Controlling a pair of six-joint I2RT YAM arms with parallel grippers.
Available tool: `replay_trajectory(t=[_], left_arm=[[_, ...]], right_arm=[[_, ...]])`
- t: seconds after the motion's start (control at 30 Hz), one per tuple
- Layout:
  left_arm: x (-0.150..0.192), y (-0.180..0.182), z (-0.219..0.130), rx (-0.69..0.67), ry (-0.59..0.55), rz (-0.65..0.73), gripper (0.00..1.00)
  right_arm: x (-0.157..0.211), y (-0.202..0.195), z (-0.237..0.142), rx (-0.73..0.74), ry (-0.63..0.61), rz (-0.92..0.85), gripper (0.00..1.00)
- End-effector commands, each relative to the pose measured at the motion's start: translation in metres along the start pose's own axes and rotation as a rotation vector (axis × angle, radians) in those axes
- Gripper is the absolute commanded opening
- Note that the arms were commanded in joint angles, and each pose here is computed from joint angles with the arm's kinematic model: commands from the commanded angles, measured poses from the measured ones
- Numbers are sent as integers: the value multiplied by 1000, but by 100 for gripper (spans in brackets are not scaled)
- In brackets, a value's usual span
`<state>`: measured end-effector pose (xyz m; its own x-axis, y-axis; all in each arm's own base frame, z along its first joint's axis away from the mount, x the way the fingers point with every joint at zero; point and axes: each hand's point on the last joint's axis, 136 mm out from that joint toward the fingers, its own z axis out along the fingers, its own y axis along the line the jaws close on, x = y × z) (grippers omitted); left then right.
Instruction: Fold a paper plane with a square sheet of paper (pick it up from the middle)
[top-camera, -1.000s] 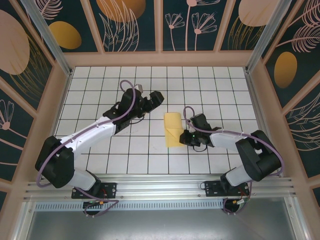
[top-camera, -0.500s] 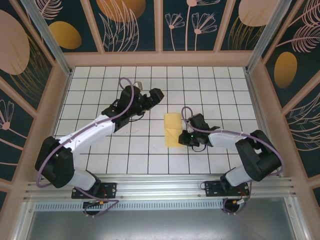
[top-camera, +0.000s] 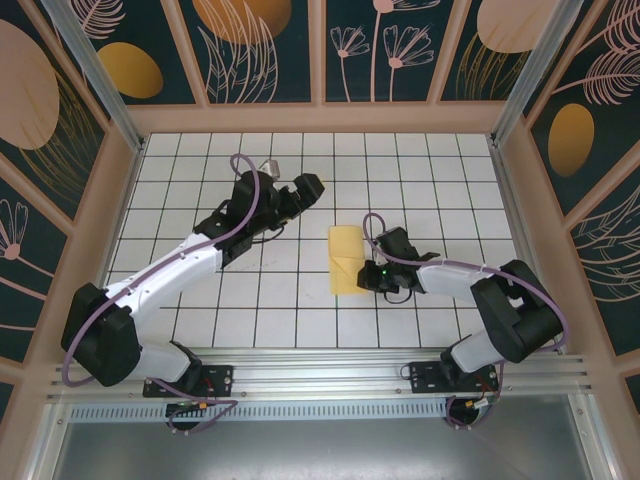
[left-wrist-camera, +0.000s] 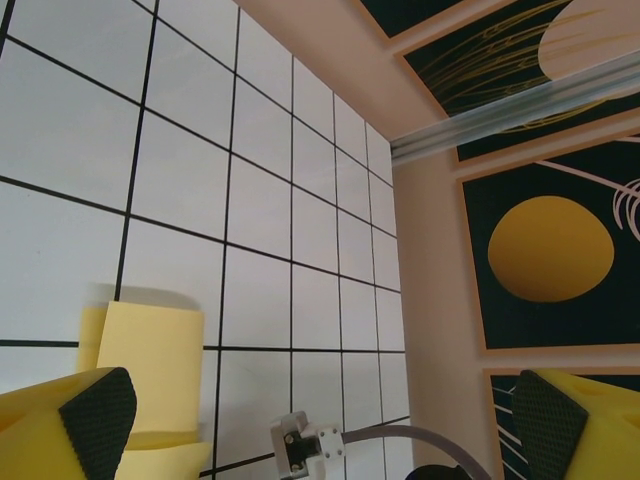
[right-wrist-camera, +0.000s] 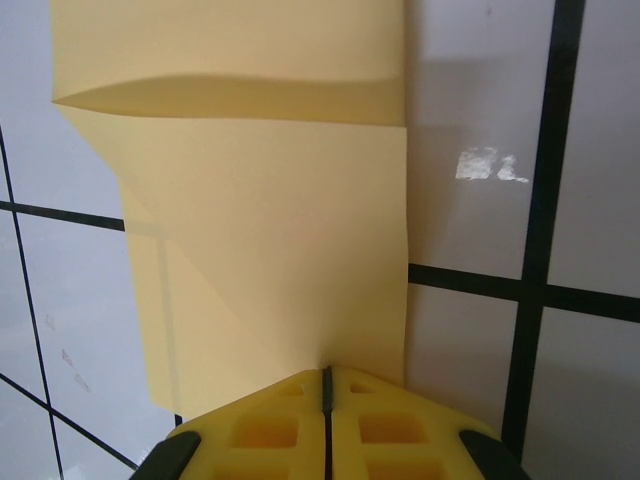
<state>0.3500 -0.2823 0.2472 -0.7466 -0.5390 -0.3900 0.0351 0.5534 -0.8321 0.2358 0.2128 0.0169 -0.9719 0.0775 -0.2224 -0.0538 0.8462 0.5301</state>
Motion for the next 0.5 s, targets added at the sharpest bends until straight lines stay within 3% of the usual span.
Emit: replay_trajectory(t=[0.0, 0.13, 0.23, 0.3, 0.47], left_arm=[[8, -3, -2, 22, 58, 33, 98], [14, -5, -6, 52, 79, 79, 99], [13, 11, -10, -10, 57, 58, 99], [25, 6, -12, 85, 84, 92, 99], [40, 12, -12, 152, 114, 109, 99]], right_arm=[[-2, -2, 1, 22, -9, 16, 8], [-3, -1, -1, 14, -24, 11, 8], [0, -8, -2, 38, -22, 26, 8], [4, -9, -2, 22, -27, 39, 8], [18, -15, 1, -1, 2, 78, 8]])
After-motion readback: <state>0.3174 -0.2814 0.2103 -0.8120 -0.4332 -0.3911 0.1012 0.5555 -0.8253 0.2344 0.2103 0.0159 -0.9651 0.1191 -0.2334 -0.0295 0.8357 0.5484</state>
